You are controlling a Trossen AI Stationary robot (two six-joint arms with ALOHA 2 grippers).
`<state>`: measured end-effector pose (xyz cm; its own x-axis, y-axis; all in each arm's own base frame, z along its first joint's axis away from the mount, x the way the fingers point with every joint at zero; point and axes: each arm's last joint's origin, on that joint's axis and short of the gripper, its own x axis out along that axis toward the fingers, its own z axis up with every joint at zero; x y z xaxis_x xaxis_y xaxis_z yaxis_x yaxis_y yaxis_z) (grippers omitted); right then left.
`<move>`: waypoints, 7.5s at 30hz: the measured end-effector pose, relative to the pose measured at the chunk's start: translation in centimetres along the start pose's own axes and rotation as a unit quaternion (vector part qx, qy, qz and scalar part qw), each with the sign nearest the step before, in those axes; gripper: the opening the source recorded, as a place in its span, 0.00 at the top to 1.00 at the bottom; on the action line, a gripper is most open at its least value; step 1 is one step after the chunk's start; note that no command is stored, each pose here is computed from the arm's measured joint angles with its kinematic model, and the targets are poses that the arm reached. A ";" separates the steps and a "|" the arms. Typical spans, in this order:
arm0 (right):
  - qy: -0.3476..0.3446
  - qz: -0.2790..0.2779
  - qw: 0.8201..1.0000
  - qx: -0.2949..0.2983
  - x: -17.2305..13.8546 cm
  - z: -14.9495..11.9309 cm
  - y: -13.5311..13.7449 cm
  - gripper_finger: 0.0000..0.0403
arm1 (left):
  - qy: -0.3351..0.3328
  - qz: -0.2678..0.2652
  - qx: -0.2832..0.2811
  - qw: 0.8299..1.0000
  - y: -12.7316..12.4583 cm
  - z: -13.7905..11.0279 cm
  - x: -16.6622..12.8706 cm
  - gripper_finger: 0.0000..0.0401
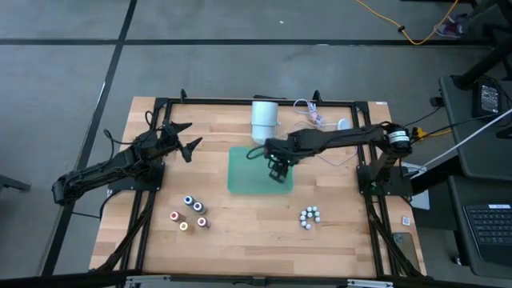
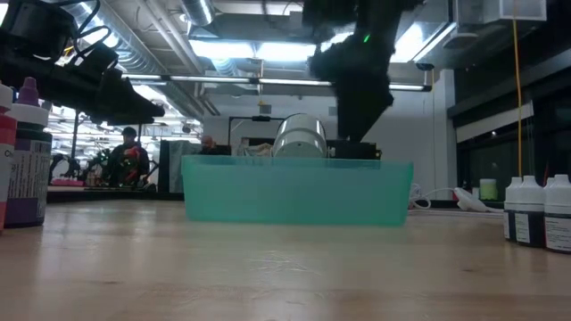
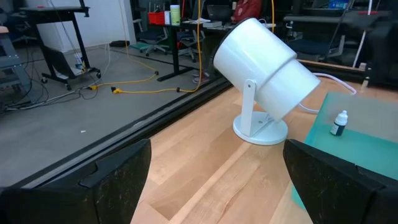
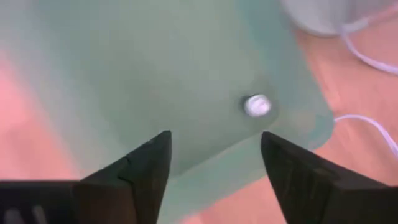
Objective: Pick & Place food coloring
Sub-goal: Put the bottom right small red food coloring bottle into the green bin
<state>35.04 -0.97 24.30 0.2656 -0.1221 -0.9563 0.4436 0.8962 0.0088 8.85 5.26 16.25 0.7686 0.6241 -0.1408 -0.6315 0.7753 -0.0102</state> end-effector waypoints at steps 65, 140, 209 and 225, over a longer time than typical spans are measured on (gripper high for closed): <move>0.045 0.125 0.976 -0.172 -2.1 -18.8 14.1 0.58 | 0.000 0.000 0.000 1.000 0.0 0.0 0.0 0.10; 0.066 0.088 0.985 -0.130 2.9 -19.4 12.3 0.67 | 0.000 0.000 0.000 1.000 0.0 0.0 0.0 0.10; 0.011 0.010 0.999 -0.037 -2.5 -4.2 5.2 0.84 | 0.000 0.000 0.000 1.000 0.0 0.0 0.0 0.10; 0.031 -0.051 0.989 0.138 3.8 0.0 1.8 0.82 | 0.000 0.000 0.000 1.000 0.0 0.0 0.0 0.10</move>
<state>36.88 0.21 20.65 0.1587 -0.1723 -0.9722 0.6841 0.7292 -0.0175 8.85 5.26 16.25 0.7685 0.6242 -0.1410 -0.6316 0.7753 -0.0102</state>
